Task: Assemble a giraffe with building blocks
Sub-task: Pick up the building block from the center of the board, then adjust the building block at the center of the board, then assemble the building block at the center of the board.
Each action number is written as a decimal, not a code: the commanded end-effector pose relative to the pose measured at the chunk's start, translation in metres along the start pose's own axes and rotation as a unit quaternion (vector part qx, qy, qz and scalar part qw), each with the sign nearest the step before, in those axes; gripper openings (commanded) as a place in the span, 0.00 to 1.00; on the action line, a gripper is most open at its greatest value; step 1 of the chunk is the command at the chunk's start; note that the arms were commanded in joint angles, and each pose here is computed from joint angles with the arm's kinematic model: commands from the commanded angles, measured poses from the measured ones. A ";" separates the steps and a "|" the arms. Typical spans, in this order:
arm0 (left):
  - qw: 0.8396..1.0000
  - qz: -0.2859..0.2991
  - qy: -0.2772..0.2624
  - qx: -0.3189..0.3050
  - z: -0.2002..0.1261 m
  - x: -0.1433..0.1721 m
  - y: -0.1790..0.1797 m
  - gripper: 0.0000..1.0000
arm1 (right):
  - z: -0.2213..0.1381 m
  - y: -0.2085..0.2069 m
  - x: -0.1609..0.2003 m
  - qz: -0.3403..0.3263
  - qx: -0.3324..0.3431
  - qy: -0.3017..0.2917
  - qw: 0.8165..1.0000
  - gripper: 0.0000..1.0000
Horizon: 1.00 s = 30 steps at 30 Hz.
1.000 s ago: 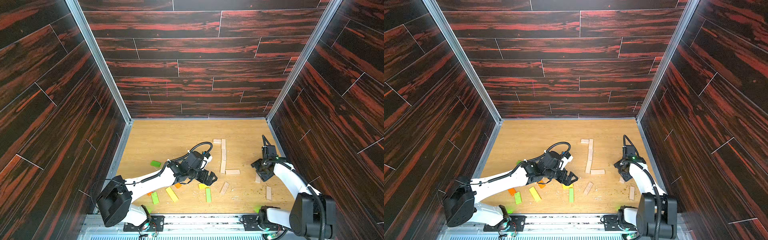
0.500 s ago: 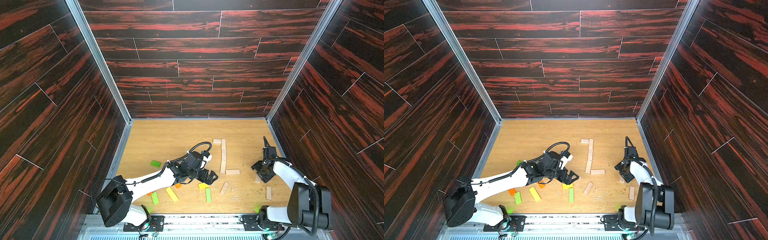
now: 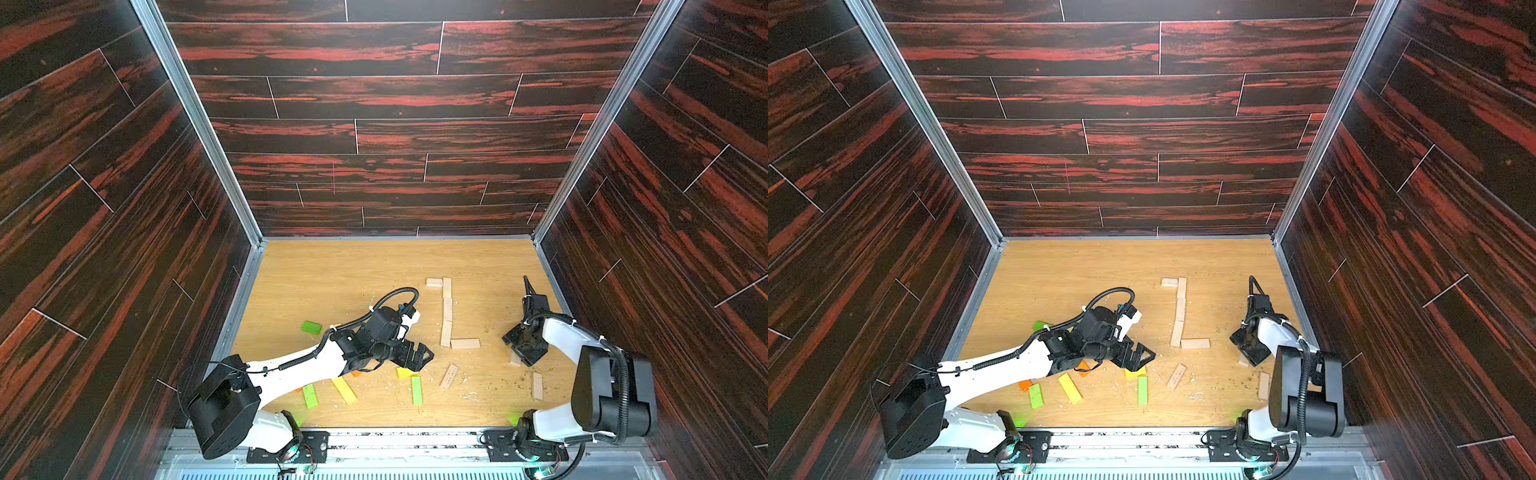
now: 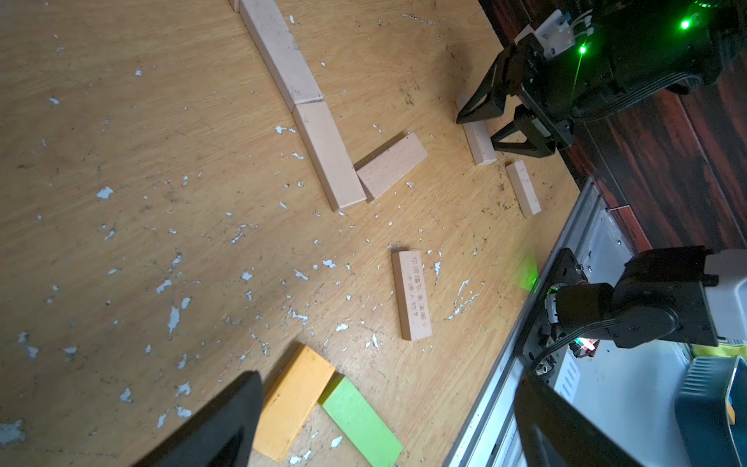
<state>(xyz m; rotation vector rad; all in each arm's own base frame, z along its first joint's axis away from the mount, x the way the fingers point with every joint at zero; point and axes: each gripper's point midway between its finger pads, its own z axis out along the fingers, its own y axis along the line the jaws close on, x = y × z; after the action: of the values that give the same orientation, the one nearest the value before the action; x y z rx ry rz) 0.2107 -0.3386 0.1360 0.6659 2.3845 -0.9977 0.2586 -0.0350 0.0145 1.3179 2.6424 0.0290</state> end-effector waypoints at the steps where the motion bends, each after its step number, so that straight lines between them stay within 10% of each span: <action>1: 1.000 0.008 -0.016 0.004 -0.009 -0.007 -0.004 0.99 | 0.009 -0.003 0.003 0.018 0.007 0.009 1.000 0.48; 12: 1.000 0.022 -0.008 -0.003 -0.026 -0.018 -0.015 0.98 | -0.027 0.001 0.016 0.262 0.008 0.022 0.965 0.08; 21: 1.000 0.021 -0.002 -0.013 -0.039 -0.024 -0.020 0.99 | -0.038 0.017 0.025 0.382 0.055 -0.003 0.923 0.05; 30: 1.000 -0.001 -0.011 -0.006 -0.031 -0.027 -0.020 0.99 | -0.030 0.028 0.016 0.361 0.083 -0.019 0.929 0.05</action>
<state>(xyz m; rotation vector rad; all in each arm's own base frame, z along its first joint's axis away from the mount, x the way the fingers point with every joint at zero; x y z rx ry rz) 0.2080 -0.3312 0.1699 0.6765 2.4036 -0.9595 0.2702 0.0008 0.0461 2.2341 2.0164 -0.0071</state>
